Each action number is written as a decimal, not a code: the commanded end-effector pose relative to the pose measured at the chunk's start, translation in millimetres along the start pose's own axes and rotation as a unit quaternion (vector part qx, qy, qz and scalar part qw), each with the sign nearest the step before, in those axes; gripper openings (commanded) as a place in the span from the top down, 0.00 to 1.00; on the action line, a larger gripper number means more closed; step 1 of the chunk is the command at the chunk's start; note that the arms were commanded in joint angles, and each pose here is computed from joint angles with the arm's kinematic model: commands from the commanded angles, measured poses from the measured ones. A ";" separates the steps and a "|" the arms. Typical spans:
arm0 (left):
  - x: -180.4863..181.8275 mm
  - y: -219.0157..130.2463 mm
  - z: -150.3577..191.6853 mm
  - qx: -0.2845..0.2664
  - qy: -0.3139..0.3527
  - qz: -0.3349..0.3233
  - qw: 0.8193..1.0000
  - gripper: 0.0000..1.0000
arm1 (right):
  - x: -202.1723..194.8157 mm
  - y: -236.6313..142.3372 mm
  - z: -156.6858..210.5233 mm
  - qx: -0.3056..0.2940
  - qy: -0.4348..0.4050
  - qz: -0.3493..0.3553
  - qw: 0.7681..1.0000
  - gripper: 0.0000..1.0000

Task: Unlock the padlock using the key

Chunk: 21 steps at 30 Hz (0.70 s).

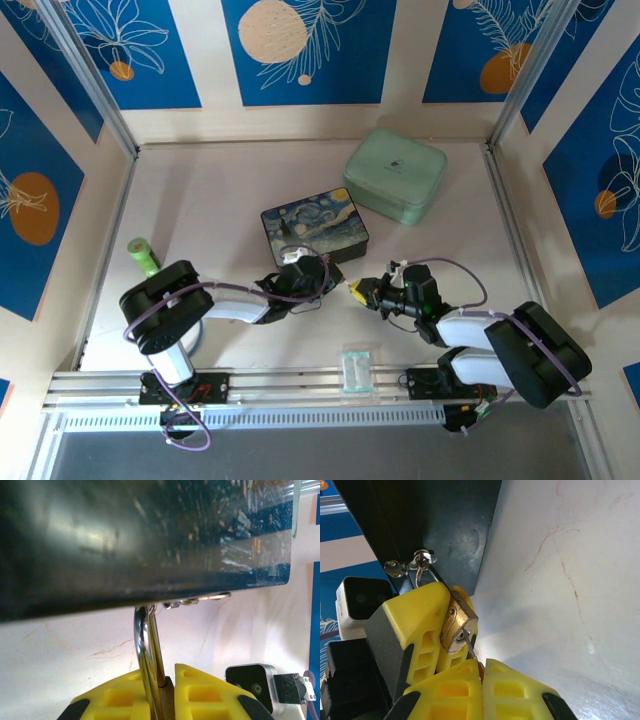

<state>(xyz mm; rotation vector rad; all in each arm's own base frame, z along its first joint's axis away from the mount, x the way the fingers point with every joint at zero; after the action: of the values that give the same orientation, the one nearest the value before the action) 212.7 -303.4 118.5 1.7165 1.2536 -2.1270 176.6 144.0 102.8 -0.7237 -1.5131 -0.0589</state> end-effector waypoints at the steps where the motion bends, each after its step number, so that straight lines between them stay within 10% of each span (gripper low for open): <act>1: -5.4 -2.4 6.2 0.042 -0.060 0.001 0.997 1.00 | 8.4 2.0 -3.6 -0.015 -0.007 -0.003 1.000 1.00; 21: -9.9 -7.3 6.6 0.039 -0.057 -0.003 0.998 1.00 | 11.5 5.0 -3.6 -0.023 -0.002 -0.006 1.000 1.00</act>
<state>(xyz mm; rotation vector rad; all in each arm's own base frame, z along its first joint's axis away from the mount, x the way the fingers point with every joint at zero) 211.2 -302.3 125.2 1.6564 1.2286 -2.1705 180.0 150.8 102.9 -0.7341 -1.5080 -0.0702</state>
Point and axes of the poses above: each hand's point on the last joint's axis, 136 mm out from that joint toward the fingers, its own y axis out along the fingers, its own x axis along the line the jaws close on, z = x × y, the point moved 9 cm from there along -y, back along the fingers, and after that the axes turned 13 degrees about -y, right-handed, at the moved point
